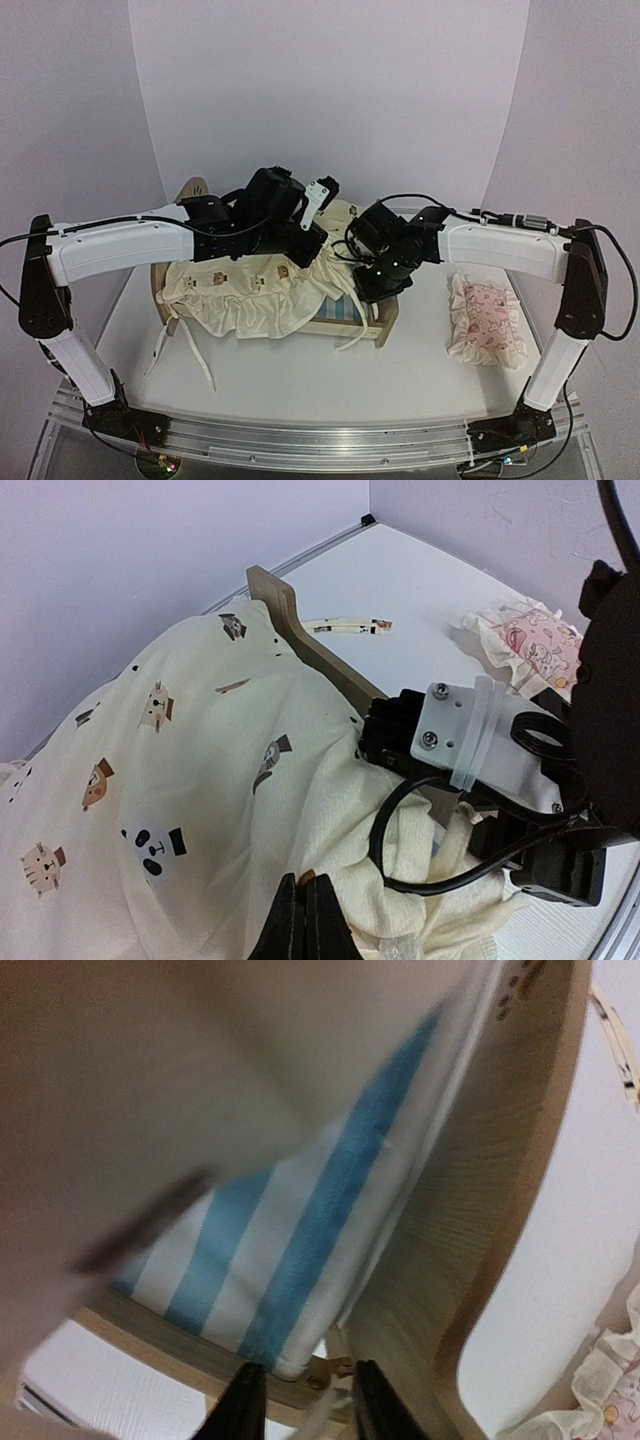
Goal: Set up the pet bed
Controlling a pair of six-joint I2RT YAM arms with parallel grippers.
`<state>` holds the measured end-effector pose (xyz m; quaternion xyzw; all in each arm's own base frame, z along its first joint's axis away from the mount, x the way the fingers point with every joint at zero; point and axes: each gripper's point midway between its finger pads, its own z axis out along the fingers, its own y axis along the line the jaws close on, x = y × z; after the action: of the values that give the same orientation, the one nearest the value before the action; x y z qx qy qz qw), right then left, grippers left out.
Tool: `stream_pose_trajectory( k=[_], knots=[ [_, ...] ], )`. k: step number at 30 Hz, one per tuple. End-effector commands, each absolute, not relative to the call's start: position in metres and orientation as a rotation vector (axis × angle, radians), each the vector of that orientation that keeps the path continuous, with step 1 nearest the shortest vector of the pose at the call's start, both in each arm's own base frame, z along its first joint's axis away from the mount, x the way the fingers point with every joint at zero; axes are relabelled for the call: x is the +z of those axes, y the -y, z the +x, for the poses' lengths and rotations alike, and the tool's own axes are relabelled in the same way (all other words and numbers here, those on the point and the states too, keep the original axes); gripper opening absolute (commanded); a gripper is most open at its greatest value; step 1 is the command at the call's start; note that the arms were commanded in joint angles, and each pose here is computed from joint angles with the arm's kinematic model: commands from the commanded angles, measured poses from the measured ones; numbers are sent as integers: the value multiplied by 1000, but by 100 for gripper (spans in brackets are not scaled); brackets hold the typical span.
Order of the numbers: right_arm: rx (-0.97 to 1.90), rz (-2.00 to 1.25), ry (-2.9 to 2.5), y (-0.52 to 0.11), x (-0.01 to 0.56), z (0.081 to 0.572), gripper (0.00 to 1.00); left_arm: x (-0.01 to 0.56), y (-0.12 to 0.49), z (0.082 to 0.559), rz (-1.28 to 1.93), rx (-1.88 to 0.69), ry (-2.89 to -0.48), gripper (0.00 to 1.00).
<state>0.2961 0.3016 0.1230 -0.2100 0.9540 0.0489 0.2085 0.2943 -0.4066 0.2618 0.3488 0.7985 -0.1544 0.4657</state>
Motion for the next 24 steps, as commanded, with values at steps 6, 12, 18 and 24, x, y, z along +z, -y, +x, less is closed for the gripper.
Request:
stream_pose_trajectory(
  k=[6,12,18,24],
  knots=[
    [229,-545,-2644,-279,169,270,65,274,419,303,818,-433,-1920,0],
    [172,-469,-2594,-249,181,261,70,269,428,305,834,-443,-1923,0],
    [156,-403,-2640,-235,158,249,67,266,435,306,845,-460,-1924,0],
    [177,-385,-2638,-243,142,254,62,264,438,306,851,-470,-1930,0]
  ],
)
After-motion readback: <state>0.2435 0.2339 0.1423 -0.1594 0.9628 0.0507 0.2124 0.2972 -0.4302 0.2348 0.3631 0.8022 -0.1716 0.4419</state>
